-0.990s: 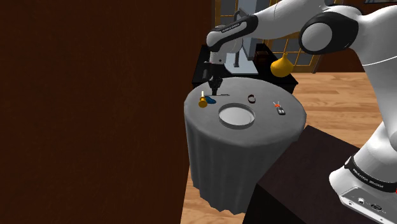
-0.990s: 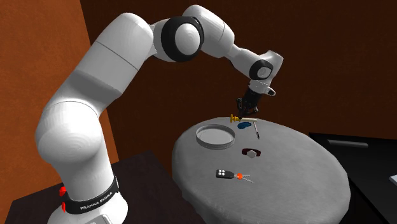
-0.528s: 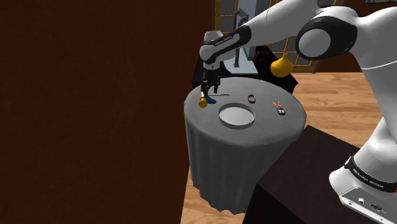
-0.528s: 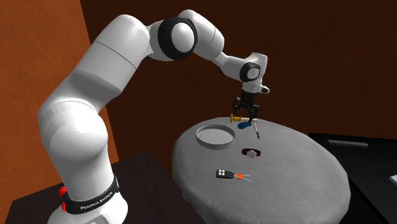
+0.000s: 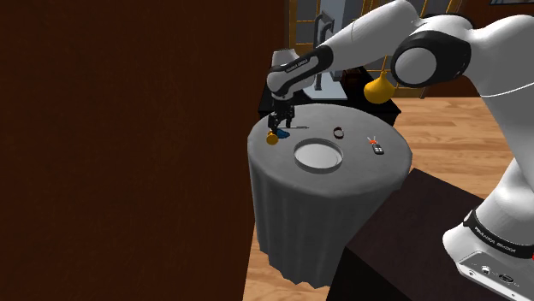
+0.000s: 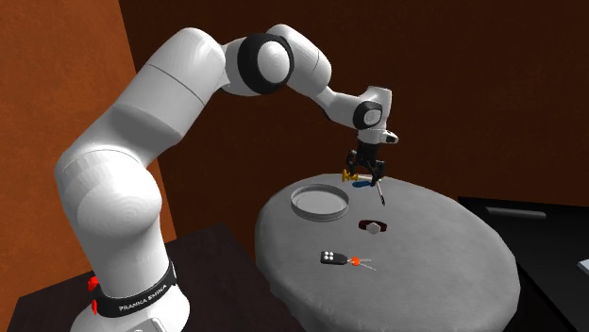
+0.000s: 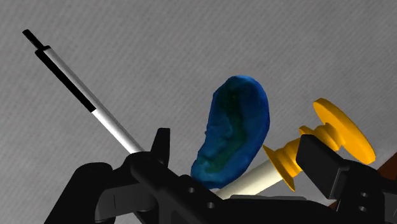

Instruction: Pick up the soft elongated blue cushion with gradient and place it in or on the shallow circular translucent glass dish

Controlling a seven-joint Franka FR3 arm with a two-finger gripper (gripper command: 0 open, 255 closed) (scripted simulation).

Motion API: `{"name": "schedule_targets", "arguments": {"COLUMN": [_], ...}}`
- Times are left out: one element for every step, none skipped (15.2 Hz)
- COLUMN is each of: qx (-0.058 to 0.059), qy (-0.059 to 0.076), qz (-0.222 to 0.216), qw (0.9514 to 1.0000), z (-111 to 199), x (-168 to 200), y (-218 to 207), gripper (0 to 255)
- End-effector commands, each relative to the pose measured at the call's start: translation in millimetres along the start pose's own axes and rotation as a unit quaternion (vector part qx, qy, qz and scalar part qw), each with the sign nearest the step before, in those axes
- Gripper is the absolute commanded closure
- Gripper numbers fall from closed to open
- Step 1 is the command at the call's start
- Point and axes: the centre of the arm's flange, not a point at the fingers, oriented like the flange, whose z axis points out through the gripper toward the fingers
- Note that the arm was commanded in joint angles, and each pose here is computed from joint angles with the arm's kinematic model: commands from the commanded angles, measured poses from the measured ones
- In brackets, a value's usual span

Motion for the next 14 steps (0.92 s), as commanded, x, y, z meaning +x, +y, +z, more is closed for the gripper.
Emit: {"name": "schedule_targets", "arguments": {"qx": [0.000,0.000,0.000,0.000,0.000,0.000,0.000,0.000,0.000,0.000,0.000,0.000,0.000,0.000], "qy": [-0.008,-0.008,-0.008,-0.008,-0.008,-0.008,-0.008,-0.008,-0.008,-0.008,-0.008,-0.008,-0.008,-0.008], "qz": [0.000,0.000,0.000,0.000,0.000,0.000,0.000,0.000,0.000,0.000,0.000,0.000,0.000,0.000], "qw": [1.0000,1.0000,1.0000,1.0000,1.0000,1.0000,1.0000,1.0000,1.0000,1.0000,1.0000,1.0000,1.0000,1.0000], "z": [15.6,15.6,15.6,15.6,15.6,15.6,15.6,16.0,15.1,13.7,10.9,11.4,10.0,10.3], "x": [-3.2,-3.2,-3.2,-3.2,-3.2,-3.2,-3.1,-3.3,-5.6,-5.7,-9.3,-10.0,-8.0,-7.6], "y": [-1.0,-1.0,-1.0,-1.0,-1.0,-1.0,-1.0,-2.9,-2.4,-5.8,-7.2,-5.0,-3.6,-3.6], "gripper": [0,0,0,0,0,0,0,255,255,255,255,255,255,255]}}
